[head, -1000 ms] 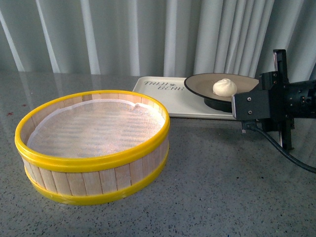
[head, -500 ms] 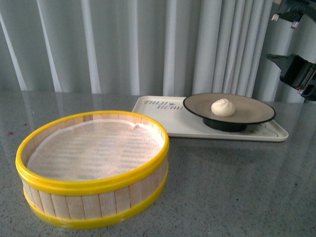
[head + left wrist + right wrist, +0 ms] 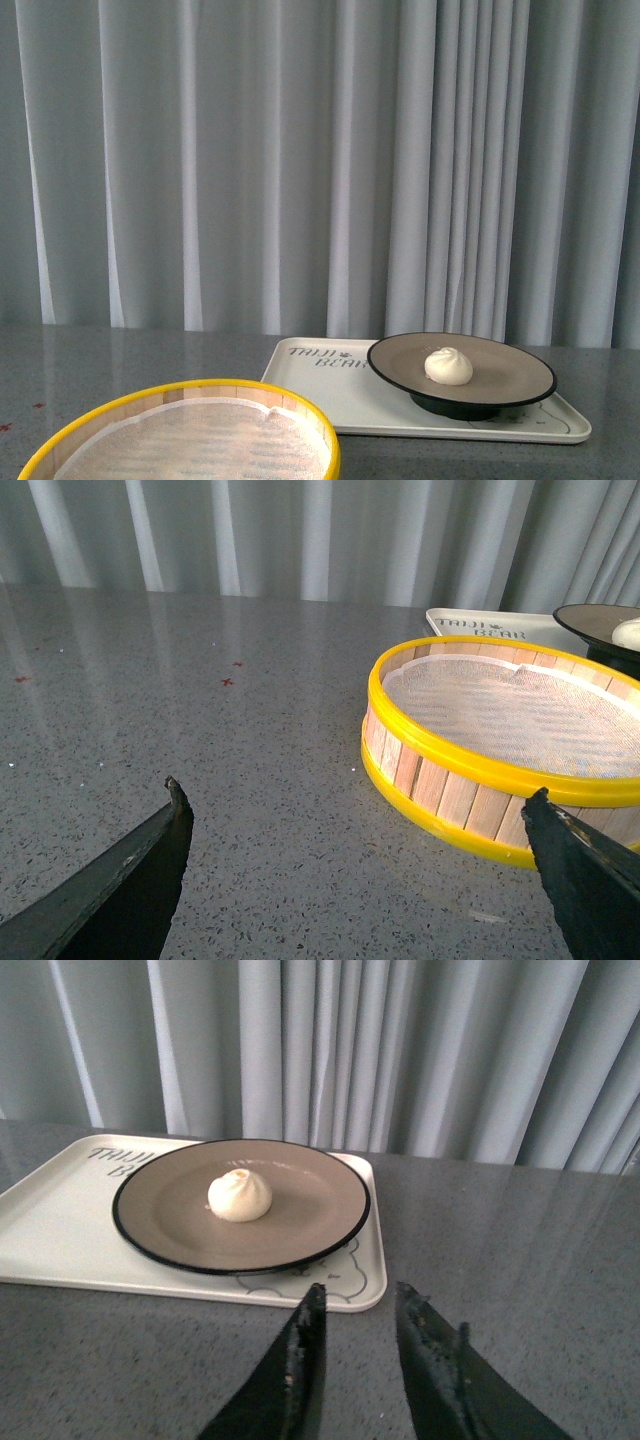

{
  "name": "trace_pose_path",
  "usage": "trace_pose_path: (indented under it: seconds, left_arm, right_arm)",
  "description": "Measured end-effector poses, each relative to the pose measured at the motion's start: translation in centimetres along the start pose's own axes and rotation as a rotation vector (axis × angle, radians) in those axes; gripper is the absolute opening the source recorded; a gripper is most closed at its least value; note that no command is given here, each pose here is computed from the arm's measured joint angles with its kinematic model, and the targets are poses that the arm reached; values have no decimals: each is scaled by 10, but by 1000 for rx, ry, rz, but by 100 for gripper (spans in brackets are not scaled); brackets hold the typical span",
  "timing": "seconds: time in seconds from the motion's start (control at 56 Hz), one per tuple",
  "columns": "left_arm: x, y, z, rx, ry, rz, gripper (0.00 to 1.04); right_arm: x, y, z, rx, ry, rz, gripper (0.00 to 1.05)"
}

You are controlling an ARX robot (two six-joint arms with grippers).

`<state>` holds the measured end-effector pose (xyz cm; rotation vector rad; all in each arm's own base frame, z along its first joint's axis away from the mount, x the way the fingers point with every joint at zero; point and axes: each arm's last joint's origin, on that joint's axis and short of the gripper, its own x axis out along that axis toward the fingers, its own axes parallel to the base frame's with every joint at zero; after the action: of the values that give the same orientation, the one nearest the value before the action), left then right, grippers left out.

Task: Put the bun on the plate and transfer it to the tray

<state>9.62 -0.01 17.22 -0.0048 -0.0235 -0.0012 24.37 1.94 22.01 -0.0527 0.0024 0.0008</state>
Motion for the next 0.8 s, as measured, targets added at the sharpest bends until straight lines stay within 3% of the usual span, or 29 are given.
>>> trace_pose_path:
  seconds: [0.143,0.357,0.804]
  left_arm:
    - [0,0,0,0,0,0,98]
    - [0,0,0,0,0,0,98]
    - [0,0,0,0,0,0,98]
  right_arm:
    - [-23,-4,-16,25,12,1,1]
    - [-53,-17,-30,38,6,-2,2]
    - [-91,-17,-46,40,10,0,2]
